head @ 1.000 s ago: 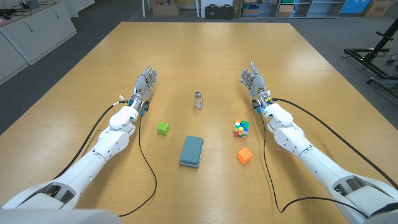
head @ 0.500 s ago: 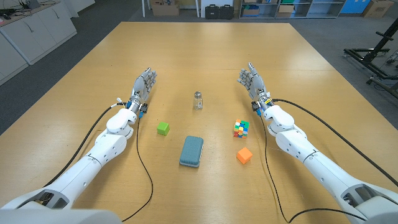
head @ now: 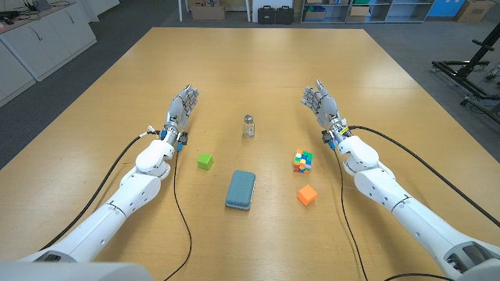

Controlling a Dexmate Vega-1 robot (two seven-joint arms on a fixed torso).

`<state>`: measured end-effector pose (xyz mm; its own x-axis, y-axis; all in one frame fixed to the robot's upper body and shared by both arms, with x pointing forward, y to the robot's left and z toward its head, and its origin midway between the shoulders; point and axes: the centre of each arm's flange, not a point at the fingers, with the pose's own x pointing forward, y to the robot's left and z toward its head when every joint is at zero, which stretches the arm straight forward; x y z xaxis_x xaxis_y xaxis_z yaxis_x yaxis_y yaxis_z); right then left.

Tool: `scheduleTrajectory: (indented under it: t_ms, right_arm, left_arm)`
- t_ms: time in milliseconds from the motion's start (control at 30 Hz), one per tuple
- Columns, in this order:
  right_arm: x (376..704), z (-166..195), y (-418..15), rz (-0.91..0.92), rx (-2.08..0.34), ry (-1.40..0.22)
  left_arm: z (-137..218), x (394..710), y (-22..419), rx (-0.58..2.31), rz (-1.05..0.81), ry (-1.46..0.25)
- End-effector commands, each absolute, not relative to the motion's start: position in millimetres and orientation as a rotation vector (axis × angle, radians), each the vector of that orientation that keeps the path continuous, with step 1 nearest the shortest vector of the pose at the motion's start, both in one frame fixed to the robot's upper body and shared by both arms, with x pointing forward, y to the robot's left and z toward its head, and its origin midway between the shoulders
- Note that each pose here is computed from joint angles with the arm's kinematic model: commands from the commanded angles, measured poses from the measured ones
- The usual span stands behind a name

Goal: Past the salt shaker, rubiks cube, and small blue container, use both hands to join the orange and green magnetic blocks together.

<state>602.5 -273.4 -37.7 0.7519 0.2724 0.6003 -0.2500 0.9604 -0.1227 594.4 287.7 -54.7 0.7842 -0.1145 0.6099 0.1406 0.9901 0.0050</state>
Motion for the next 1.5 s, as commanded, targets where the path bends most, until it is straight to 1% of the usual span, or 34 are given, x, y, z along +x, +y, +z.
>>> scheduleTrajectory:
  t_ms: [33, 333, 800, 900, 1500]
  right_arm:
    - [581.0, -45.5, -274.1, 0.297, -0.05, -0.691]
    - [558.4, -54.6, -268.7, 0.279, -0.069, -0.708]
    - [525.6, -62.3, -269.3, 0.263, -0.116, -0.727]
    - [518.2, -64.3, -268.2, 0.27, -0.125, -0.739]
    - [477.0, -73.6, -268.1, 0.274, -0.176, -0.769]
  left_arm:
    - [-61.4, 578.2, 283.3, -0.03, -0.119, -0.672]
    - [-58.6, 575.9, 290.8, -0.033, -0.135, -0.683]
    - [-55.6, 585.2, 284.3, 0.001, -0.147, -0.684]
    - [-59.3, 587.3, 281.8, -0.012, -0.158, -0.678]
    - [-57.8, 586.6, 286.3, 0.005, -0.155, -0.686]
